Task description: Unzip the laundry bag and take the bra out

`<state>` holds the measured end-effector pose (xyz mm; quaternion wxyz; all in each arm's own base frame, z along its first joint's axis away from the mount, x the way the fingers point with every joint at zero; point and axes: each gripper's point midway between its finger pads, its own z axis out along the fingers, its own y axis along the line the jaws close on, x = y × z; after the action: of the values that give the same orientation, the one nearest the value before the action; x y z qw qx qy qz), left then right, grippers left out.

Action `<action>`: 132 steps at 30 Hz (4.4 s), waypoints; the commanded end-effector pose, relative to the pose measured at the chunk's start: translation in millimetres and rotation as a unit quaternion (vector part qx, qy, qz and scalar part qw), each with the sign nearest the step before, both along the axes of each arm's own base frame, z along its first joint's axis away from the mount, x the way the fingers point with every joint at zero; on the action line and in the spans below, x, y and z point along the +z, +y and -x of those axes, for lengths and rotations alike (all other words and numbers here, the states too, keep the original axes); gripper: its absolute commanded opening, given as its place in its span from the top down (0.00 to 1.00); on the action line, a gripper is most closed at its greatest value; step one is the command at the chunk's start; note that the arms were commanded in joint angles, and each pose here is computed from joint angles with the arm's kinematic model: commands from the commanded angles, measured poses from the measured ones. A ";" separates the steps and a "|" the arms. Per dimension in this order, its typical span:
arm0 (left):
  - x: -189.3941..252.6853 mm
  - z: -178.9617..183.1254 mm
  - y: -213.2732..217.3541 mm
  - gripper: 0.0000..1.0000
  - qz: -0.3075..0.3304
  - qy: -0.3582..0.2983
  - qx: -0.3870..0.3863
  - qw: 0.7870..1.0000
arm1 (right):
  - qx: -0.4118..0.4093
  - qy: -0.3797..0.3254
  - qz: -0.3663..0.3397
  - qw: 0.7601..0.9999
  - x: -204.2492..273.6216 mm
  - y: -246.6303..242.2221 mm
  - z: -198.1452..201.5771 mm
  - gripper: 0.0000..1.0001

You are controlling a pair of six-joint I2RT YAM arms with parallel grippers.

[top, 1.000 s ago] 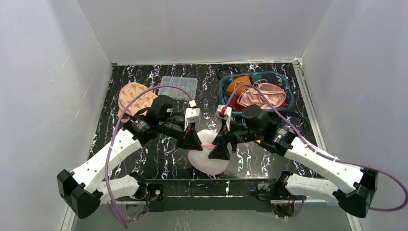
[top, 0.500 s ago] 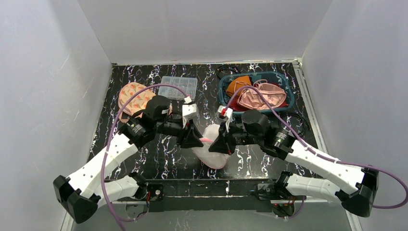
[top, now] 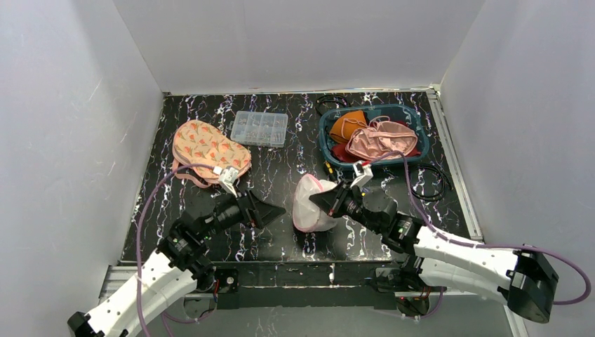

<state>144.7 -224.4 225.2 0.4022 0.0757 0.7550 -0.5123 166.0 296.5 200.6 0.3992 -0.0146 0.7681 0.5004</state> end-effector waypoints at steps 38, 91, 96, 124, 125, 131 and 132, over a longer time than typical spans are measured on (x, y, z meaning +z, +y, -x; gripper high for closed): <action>-72.8 -23.5 -5.2 1.00 -0.003 0.135 0.146 0.980 | -0.128 0.027 -0.009 0.991 -17.3 -34.1 26.5 0.09; -110.4 -3.8 -69.2 0.62 -0.010 0.285 0.065 0.956 | 0.023 0.152 0.026 0.988 -77.4 -37.5 -22.6 0.69; -108.5 -2.6 -71.8 0.81 -0.012 0.281 0.055 0.958 | 0.025 0.136 0.000 0.990 -66.7 -27.4 -12.5 0.68; -1.0 -9.9 -36.8 1.00 0.056 0.225 -0.153 0.961 | 0.025 0.065 -0.012 0.997 -2.3 -54.1 16.4 0.07; 0.9 -11.4 -36.2 1.00 0.058 0.224 -0.151 0.961 | 0.019 0.069 0.002 0.997 -5.2 -58.7 17.4 0.06; 6.5 -17.9 -34.6 1.00 0.065 0.223 -0.136 0.963 | 0.067 0.078 -0.028 0.994 2.6 -51.5 35.4 0.06; 8.0 -19.0 -34.9 1.00 0.068 0.222 -0.134 0.963 | 0.078 0.082 -0.052 0.992 5.5 -47.6 38.9 0.06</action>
<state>161.8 -257.8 206.7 0.1395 0.0169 0.7899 -0.5969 138.1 239.4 185.3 0.3122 -0.0066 0.7973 0.5165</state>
